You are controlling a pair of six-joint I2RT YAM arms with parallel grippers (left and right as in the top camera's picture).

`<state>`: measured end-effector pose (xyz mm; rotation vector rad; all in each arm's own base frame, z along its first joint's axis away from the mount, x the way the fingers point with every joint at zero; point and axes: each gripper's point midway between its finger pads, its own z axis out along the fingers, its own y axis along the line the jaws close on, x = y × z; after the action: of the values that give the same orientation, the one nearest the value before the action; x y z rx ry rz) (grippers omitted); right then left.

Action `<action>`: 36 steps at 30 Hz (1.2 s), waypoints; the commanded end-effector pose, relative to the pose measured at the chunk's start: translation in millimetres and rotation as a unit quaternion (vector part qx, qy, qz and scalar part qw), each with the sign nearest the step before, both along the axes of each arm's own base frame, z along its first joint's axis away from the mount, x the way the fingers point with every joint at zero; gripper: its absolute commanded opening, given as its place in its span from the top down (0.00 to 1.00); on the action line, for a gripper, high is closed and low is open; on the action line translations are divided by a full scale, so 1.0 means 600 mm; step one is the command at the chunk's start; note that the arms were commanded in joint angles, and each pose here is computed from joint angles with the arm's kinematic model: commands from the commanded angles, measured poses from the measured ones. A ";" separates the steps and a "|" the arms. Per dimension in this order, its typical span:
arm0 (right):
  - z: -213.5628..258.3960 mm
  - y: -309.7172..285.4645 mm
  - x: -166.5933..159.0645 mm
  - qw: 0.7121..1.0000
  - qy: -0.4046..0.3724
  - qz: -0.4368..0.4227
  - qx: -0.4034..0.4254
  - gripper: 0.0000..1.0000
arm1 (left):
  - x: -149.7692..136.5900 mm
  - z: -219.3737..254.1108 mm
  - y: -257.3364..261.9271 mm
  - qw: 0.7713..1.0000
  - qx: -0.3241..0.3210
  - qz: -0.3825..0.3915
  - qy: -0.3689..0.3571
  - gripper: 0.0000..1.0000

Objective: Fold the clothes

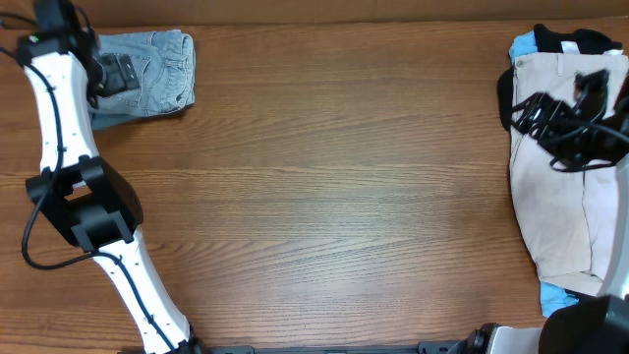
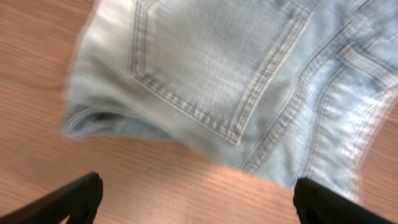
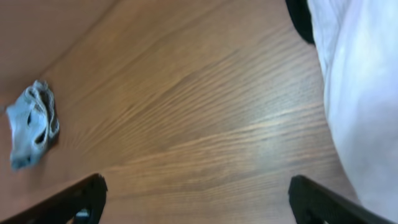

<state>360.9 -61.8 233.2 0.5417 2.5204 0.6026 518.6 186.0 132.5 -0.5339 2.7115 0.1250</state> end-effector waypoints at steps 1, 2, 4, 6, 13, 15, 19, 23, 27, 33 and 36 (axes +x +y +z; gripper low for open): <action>0.091 0.006 -0.004 0.997 -0.058 0.029 -0.032 0.00 | 0.001 0.117 -0.024 0.998 -0.003 -0.022 -0.056 0.00; 0.107 0.008 -0.009 0.997 -0.064 0.032 -0.037 0.00 | -0.003 0.138 -0.034 0.998 -0.008 -0.027 -0.064 0.00; 0.145 0.014 -0.022 0.995 -0.082 0.032 -0.045 0.00 | -0.016 0.181 -0.055 0.996 -0.020 -0.038 -0.082 0.00; 0.180 0.021 -0.038 0.993 -0.101 0.032 -0.054 0.00 | -0.032 0.221 -0.073 0.994 -0.024 -0.047 -0.098 0.00; 0.288 0.054 -0.125 0.978 -0.180 0.028 -0.098 0.00 | -0.100 0.343 -0.131 0.987 -0.029 -0.052 -0.150 0.00; 0.317 0.065 -0.162 0.970 -0.210 0.021 -0.119 0.00 | -0.125 0.384 -0.146 0.983 -0.028 -0.057 -0.174 0.00; 0.353 0.084 -0.211 0.957 -0.254 0.018 -0.142 0.00 | -0.172 0.462 -0.177 0.970 -0.031 -0.077 -0.229 0.00; 0.368 0.095 -0.248 0.949 -0.273 0.010 -0.159 0.00 | -0.228 0.526 -0.198 0.958 -0.022 -0.086 -0.272 0.00; 0.361 0.099 -0.263 0.952 -0.263 0.007 -0.159 0.00 | -0.285 0.565 -0.215 0.951 -0.015 -0.090 -0.294 0.00; 0.333 0.099 -0.267 0.962 -0.230 0.008 -0.146 0.00 | -0.380 0.555 -0.244 0.958 -0.030 -0.093 -0.269 0.00; 0.332 0.099 -0.266 0.962 -0.230 0.008 -0.145 0.00 | -0.424 0.532 -0.254 0.964 -0.036 -0.090 -0.249 0.00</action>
<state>200.3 -0.4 434.4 0.2393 2.1127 0.3214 287.5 44.2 465.6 -0.2763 2.2154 -0.1062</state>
